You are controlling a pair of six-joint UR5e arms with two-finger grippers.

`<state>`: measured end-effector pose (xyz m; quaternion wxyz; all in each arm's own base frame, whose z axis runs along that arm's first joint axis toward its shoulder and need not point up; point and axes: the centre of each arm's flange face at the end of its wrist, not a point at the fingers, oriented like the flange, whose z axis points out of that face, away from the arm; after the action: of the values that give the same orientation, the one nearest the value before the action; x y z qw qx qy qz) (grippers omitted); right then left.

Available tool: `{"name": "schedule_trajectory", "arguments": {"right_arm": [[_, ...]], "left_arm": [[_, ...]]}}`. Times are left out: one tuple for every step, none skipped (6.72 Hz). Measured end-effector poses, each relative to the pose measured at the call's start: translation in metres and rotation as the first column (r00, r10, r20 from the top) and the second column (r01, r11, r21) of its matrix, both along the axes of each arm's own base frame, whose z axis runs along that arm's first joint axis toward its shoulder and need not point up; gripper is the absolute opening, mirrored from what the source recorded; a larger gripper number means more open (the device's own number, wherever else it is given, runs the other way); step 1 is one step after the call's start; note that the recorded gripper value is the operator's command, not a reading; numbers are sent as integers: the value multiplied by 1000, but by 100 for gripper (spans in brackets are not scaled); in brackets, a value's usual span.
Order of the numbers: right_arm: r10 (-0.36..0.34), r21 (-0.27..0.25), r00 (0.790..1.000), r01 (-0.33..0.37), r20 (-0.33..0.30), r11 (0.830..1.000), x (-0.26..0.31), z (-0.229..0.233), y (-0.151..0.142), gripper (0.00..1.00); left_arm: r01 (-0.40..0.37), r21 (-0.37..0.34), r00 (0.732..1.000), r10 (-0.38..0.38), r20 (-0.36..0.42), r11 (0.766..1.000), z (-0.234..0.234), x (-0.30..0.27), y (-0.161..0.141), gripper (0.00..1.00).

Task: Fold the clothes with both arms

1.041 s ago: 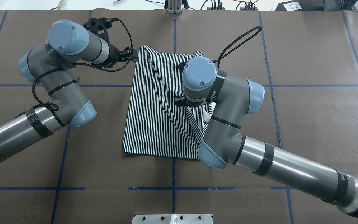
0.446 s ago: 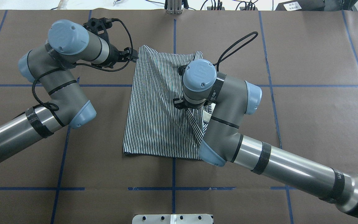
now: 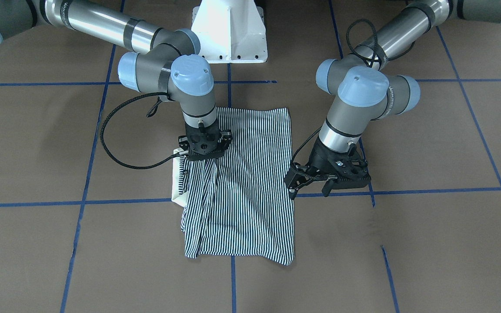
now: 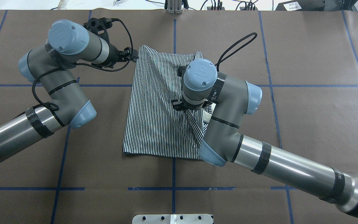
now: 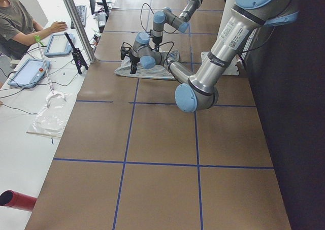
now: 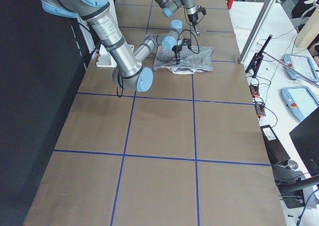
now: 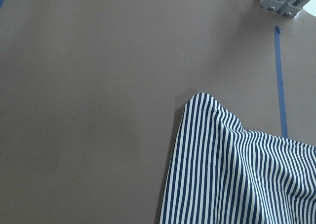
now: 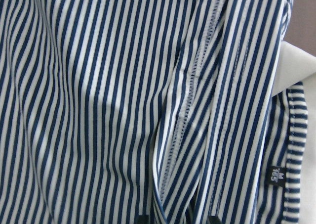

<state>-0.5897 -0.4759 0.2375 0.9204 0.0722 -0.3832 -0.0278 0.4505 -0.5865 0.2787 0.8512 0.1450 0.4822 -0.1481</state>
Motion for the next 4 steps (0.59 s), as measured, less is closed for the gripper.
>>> {"name": "schedule_trajectory", "arguments": {"right_arm": [[-2,-4,1000,2,-5,1000,-2,3,1,43],[-7,-8,1000,6,-12,1000,-4,6,3,32],[-12,-12,1000,12,-15,1000,-6,9,6,24],[-17,-15,1000,17,-18,1000,-7,11,8,12]], "left_arm": [[0,0,1000,0,0,1000,0,0,0,100],[1,-1,1000,-1,-1,1000,-1,0,0,100],[1,-1,1000,-1,-2,1000,-1,0,0,100],[2,-1,1000,-2,-2,1000,-1,0,0,100]]}}
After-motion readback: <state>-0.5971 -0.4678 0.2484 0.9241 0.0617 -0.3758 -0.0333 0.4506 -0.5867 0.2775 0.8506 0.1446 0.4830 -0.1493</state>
